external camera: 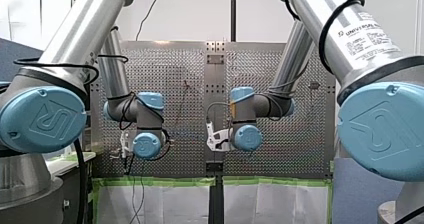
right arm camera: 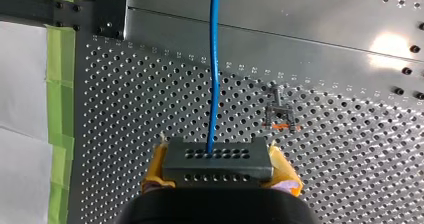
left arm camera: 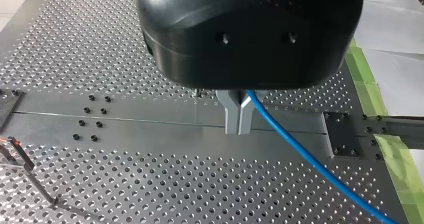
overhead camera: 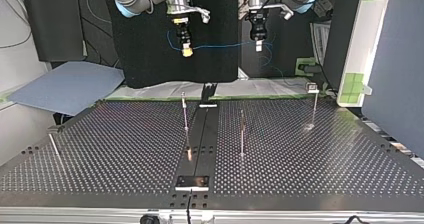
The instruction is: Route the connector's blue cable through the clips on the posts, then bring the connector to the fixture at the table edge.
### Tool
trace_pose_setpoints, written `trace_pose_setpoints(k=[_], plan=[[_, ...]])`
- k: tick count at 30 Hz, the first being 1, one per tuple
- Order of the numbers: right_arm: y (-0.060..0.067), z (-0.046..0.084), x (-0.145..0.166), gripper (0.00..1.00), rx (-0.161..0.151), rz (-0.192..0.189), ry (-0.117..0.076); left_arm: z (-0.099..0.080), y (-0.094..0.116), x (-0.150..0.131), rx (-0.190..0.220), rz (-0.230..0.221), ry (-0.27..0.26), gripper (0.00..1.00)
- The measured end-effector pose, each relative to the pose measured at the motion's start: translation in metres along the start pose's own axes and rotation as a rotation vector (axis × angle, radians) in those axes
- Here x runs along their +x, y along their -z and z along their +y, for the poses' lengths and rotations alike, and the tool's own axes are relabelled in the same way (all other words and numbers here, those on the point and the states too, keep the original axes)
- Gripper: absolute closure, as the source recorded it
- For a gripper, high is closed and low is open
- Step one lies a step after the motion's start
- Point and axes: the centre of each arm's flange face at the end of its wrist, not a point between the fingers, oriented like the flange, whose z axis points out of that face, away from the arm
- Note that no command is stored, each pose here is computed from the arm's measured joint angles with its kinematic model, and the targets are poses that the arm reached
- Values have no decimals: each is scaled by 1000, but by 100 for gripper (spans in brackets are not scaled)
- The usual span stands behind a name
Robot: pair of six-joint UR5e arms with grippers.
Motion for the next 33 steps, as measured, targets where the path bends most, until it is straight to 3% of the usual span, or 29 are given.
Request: trace_pose_setpoints(k=[5, 17, 22, 33], plan=[[-3, 3, 9, 100, -5, 8, -10, 5, 2, -5, -12, 2, 3, 100], [-7, 10, 60, 100, 22, 64, -105, 1, -15, -44, -41, -56, 47, 100], [-17, 21, 96, 100, 11, 123, -149, -5, -30, -67, -55, -90, 68, 100], [-35, 55, 172, 100, -39, 231, -178, -16, -62, -122, -75, -161, 111, 100]])
